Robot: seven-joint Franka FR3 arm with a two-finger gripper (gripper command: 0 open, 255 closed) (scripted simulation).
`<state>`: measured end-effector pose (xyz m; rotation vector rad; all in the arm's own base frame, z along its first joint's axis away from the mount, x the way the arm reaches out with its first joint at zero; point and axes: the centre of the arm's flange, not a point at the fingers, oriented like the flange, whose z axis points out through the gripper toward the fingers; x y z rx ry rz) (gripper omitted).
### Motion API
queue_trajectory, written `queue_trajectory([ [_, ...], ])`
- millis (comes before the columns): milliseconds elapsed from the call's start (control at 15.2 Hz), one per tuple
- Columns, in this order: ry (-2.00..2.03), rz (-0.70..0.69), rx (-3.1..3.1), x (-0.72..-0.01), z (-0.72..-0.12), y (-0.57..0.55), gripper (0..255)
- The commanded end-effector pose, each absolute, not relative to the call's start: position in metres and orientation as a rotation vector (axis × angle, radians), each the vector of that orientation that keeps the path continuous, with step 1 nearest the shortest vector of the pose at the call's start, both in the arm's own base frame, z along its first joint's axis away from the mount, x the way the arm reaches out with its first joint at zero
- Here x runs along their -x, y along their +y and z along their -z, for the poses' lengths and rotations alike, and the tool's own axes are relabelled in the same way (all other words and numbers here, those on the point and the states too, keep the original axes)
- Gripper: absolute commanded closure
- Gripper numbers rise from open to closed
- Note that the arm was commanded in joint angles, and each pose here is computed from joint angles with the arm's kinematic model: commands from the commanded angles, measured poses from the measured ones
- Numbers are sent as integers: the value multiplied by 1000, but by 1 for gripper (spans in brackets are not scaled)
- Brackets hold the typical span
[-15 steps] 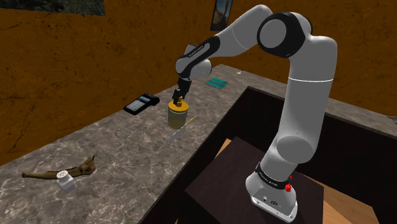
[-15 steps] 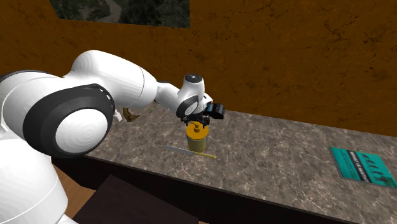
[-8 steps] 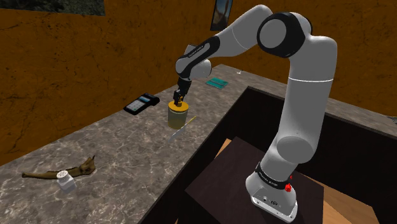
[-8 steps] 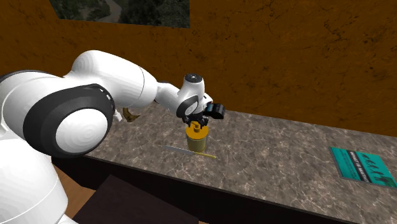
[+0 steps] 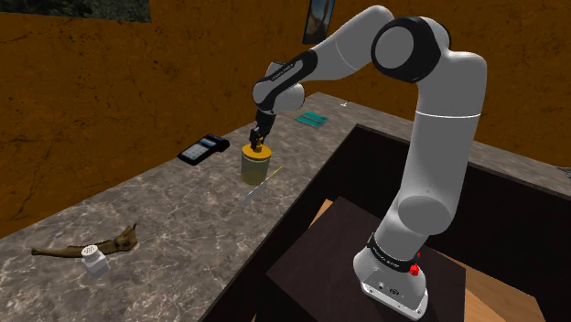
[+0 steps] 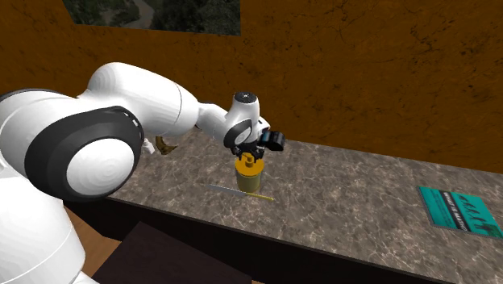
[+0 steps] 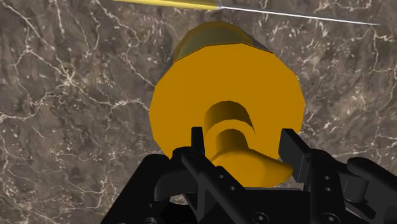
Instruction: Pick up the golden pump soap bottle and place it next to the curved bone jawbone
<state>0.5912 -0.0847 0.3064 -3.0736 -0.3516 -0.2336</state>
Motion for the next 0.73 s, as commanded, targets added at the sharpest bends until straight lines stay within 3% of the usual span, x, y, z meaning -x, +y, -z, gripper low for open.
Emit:
queue_trajectory([
  [0,-352,235,3074,-591,-316,-84,255],
  [660,-352,235,3074,-591,-369,-84,255],
])
